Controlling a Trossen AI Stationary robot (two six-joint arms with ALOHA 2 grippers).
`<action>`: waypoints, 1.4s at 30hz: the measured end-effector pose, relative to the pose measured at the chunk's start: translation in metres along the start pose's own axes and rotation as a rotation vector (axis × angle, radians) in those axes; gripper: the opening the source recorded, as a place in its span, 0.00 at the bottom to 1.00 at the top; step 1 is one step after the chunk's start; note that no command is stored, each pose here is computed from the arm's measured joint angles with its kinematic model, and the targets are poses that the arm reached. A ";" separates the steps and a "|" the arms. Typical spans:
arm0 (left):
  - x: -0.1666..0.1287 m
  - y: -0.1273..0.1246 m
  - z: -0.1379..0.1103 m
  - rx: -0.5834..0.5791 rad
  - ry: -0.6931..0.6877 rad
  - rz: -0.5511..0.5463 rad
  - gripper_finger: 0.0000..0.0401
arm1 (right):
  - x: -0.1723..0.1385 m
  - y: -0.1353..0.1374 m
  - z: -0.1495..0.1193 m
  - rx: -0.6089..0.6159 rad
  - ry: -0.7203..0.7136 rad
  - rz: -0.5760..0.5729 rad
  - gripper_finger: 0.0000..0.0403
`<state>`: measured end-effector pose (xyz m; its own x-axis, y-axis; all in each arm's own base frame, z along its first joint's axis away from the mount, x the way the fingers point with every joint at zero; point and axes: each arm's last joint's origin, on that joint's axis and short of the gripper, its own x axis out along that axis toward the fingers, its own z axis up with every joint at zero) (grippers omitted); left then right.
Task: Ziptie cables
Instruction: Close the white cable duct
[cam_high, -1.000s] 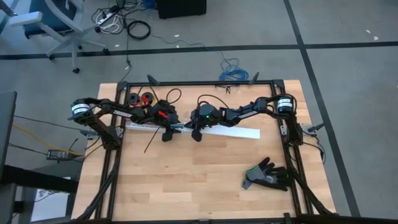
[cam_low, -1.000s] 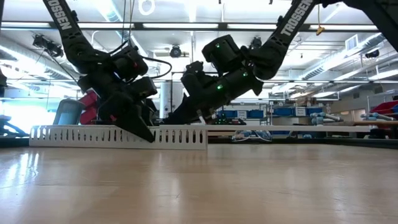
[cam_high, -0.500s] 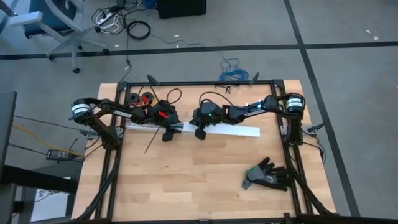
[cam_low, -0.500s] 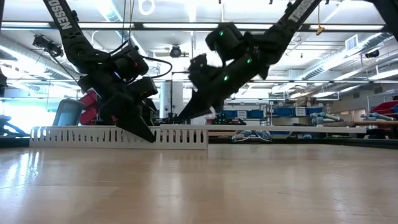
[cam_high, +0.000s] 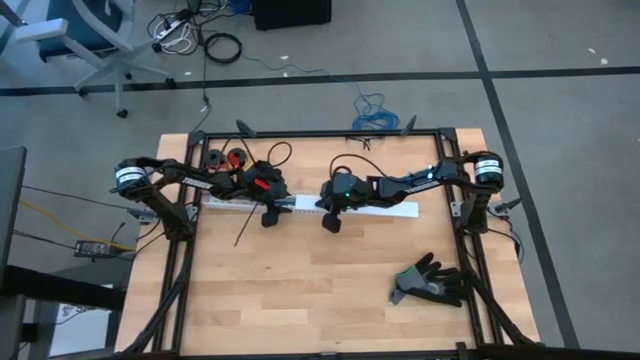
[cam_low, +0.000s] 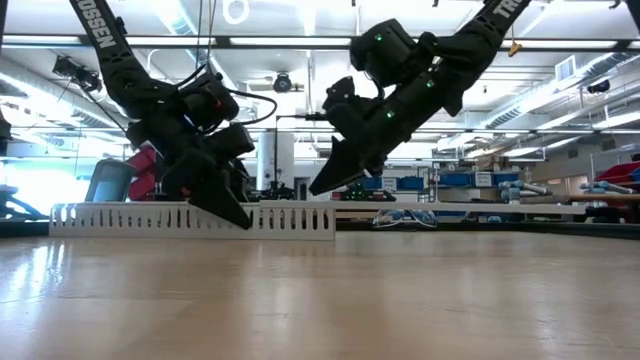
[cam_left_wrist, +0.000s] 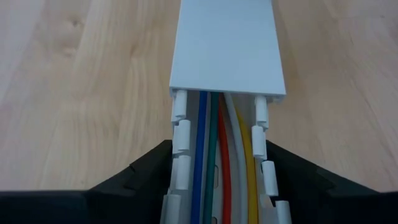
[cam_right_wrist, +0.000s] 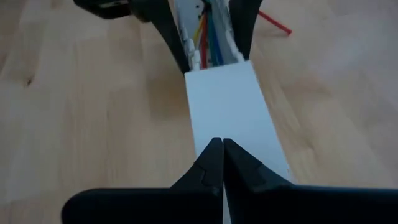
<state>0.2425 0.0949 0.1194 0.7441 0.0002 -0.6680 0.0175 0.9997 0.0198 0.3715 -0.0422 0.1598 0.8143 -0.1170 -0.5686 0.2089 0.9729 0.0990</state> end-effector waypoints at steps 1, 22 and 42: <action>0.000 0.000 0.000 0.001 -0.003 0.003 0.58 | 0.000 0.000 -0.002 0.005 0.007 0.002 0.00; 0.003 0.000 0.001 -0.014 -0.029 -0.003 0.58 | 0.048 -0.017 -0.003 0.013 -0.094 0.126 0.00; -0.035 -0.002 0.022 0.031 -0.093 0.051 0.75 | 0.048 -0.022 -0.003 0.030 -0.084 0.128 0.00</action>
<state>0.2313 0.0924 0.1586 0.8034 0.0474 -0.5935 -0.0024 0.9971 0.0764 0.4042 -0.0690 0.1278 0.8775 -0.0096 -0.4794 0.1152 0.9748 0.1912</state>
